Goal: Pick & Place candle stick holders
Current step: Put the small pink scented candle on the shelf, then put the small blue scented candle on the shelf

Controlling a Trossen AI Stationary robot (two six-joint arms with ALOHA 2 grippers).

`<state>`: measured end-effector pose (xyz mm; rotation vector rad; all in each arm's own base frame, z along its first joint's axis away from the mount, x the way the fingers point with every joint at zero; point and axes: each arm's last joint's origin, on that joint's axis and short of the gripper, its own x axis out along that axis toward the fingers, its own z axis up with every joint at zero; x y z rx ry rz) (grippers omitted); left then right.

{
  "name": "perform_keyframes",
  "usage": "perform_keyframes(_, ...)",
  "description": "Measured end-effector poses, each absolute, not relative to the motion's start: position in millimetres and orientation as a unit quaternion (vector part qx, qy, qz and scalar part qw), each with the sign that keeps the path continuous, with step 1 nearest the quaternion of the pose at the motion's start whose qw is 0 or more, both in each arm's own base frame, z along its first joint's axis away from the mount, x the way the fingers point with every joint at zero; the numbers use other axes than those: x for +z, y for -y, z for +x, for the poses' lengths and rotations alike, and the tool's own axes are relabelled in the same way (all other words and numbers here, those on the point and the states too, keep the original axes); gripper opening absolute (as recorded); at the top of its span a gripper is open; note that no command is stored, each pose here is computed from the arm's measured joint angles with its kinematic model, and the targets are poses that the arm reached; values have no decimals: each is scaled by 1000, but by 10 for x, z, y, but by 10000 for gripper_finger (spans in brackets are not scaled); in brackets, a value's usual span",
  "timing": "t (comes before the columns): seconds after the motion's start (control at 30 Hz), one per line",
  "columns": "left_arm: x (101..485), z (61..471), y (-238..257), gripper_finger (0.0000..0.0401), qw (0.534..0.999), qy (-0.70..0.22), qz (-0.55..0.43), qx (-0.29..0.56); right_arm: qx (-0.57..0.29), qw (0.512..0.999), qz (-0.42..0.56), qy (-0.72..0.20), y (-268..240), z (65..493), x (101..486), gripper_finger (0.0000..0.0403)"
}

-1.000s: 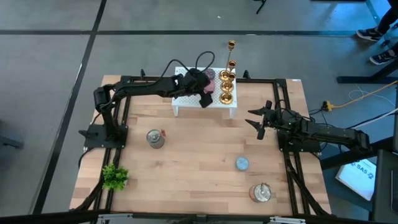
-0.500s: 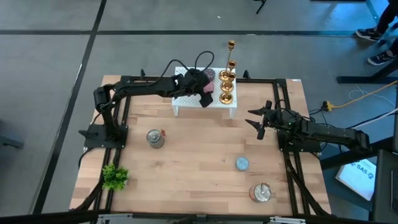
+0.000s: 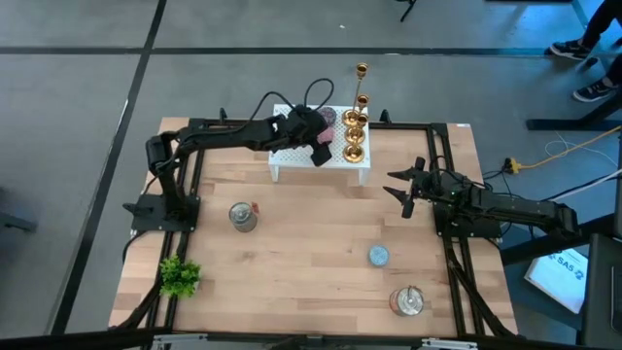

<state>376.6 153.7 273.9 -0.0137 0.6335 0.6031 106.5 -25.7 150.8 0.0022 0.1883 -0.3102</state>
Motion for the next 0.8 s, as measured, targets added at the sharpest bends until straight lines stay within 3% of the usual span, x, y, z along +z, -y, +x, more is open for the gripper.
perform_keyframes(0.33,3006,3664,-1439,322,923,-273,-9,270,-154,984,1,-94,257,1065,1508,232)
perform_keyframes(0.6,3119,3683,-1123,322,956,-264,-39,123,-154,984,1,-94,257,1065,1508,232)
perform_keyframes(0.8,3121,3768,-751,322,961,-269,-8,69,-154,984,1,-93,257,1065,1508,232)
